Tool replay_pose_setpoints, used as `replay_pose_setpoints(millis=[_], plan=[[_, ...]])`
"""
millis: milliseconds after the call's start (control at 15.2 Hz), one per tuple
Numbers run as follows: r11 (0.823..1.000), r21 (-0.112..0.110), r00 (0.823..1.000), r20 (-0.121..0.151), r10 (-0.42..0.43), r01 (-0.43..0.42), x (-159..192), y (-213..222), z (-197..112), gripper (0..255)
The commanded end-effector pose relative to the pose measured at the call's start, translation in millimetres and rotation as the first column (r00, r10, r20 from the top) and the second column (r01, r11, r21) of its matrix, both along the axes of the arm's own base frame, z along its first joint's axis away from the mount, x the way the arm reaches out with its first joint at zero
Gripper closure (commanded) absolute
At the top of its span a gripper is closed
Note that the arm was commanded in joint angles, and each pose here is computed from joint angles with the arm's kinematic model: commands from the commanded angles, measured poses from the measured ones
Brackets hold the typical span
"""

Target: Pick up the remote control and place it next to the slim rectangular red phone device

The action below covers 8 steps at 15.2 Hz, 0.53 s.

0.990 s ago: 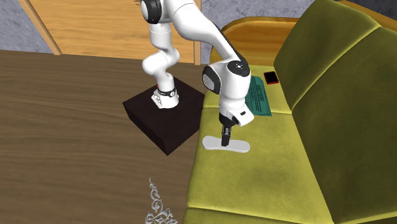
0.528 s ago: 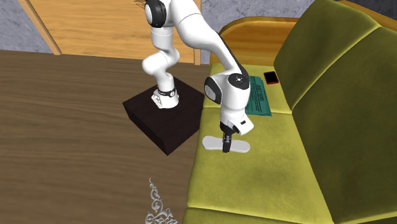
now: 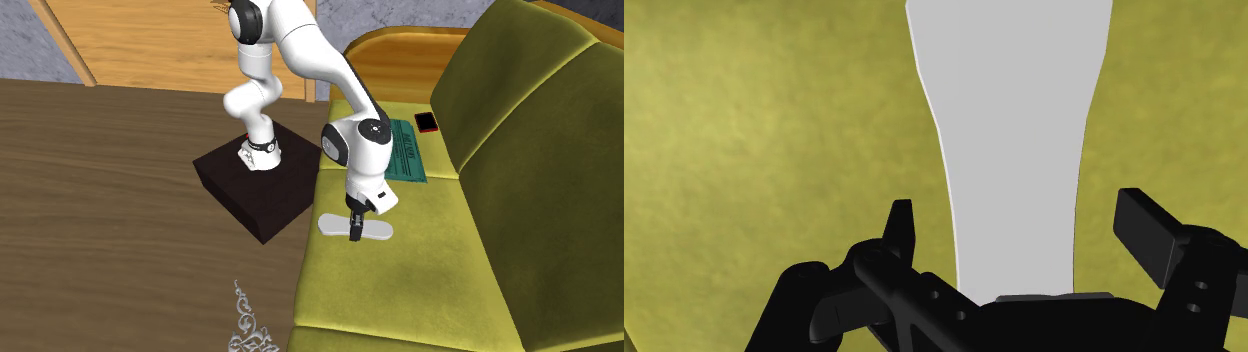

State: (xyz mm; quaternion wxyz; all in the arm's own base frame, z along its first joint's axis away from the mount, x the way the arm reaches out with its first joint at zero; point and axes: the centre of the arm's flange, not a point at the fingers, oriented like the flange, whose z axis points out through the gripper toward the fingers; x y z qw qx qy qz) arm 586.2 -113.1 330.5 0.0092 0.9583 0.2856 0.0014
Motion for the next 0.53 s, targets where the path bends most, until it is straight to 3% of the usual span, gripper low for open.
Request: replay_pose_setpoints(millis=[0,66,462], plan=[[1.0,0.0,1.0,0.0,0.0,0.0,0.0,0.0,0.0,0],[1.0,0.0,1.0,0.0,0.0,0.0,0.0,0.0,0.0,255],[1.0,0.0,1.0,0.0,0.0,0.0,0.0,0.0,0.0,255]])
